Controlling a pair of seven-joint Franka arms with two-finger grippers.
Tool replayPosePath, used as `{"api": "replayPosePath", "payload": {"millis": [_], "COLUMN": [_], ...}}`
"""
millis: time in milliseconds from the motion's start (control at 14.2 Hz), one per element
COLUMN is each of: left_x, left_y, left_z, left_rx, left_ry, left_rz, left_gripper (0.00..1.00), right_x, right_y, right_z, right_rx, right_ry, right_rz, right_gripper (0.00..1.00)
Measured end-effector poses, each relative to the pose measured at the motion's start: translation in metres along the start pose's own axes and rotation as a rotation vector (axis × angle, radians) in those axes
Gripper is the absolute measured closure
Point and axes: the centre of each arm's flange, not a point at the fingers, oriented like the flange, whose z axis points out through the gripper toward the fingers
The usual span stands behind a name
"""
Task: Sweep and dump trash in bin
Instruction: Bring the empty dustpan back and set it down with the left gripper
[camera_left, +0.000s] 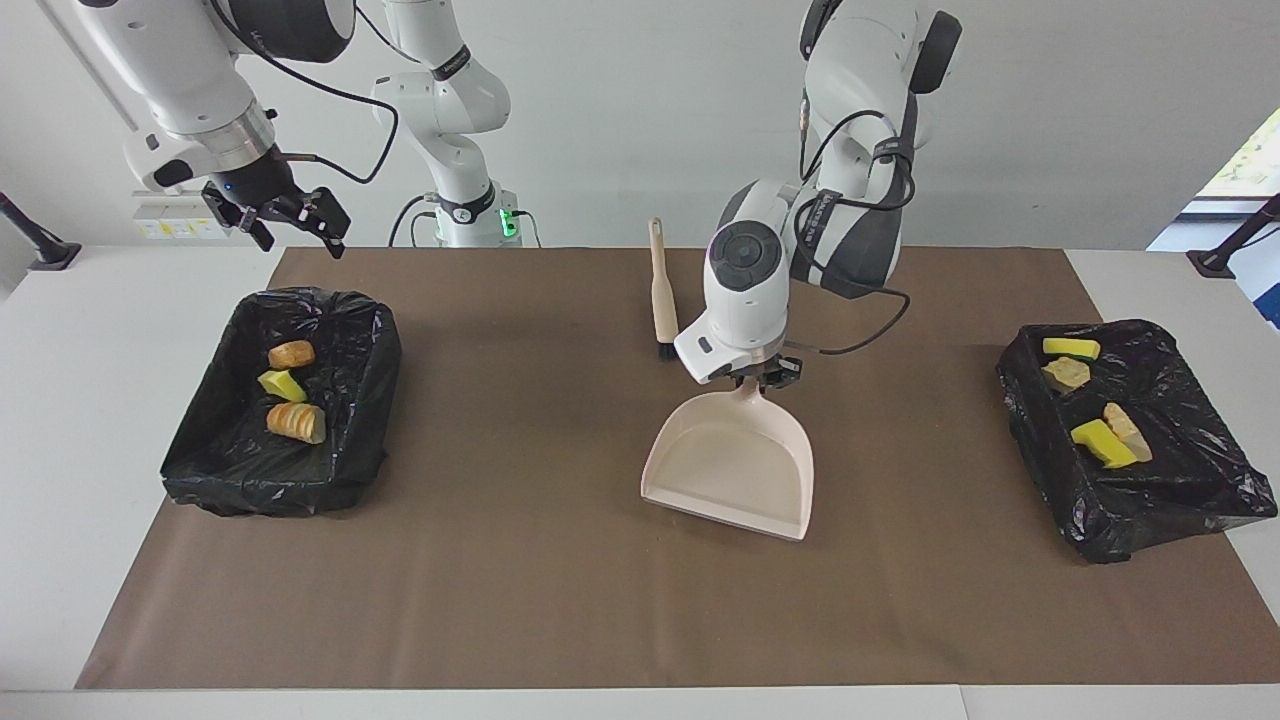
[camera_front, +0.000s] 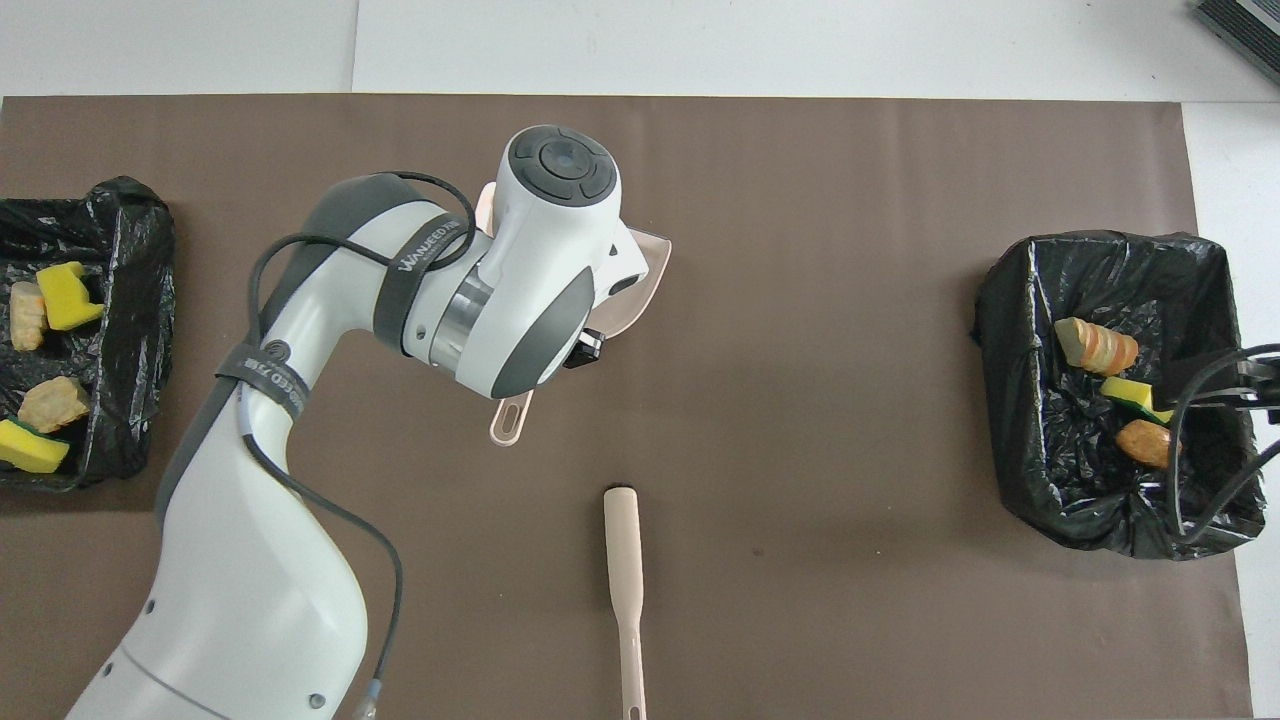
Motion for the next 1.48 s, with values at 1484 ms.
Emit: {"api": "replayPosePath", "payload": {"millis": [1484], "left_x": [0.024], "left_y": [0.025], "left_z": [-0.028], "left_rx": [-0.178], "left_ry": [0.101], "left_rz": [-0.26], "left_gripper": [0.36], "right_x": [0.015], "right_y": [-0.017], "right_z": [-0.009], "right_rx": [0.0], "right_ry": [0.133], "right_rz": [-0.076], "right_gripper": [0.0]}}
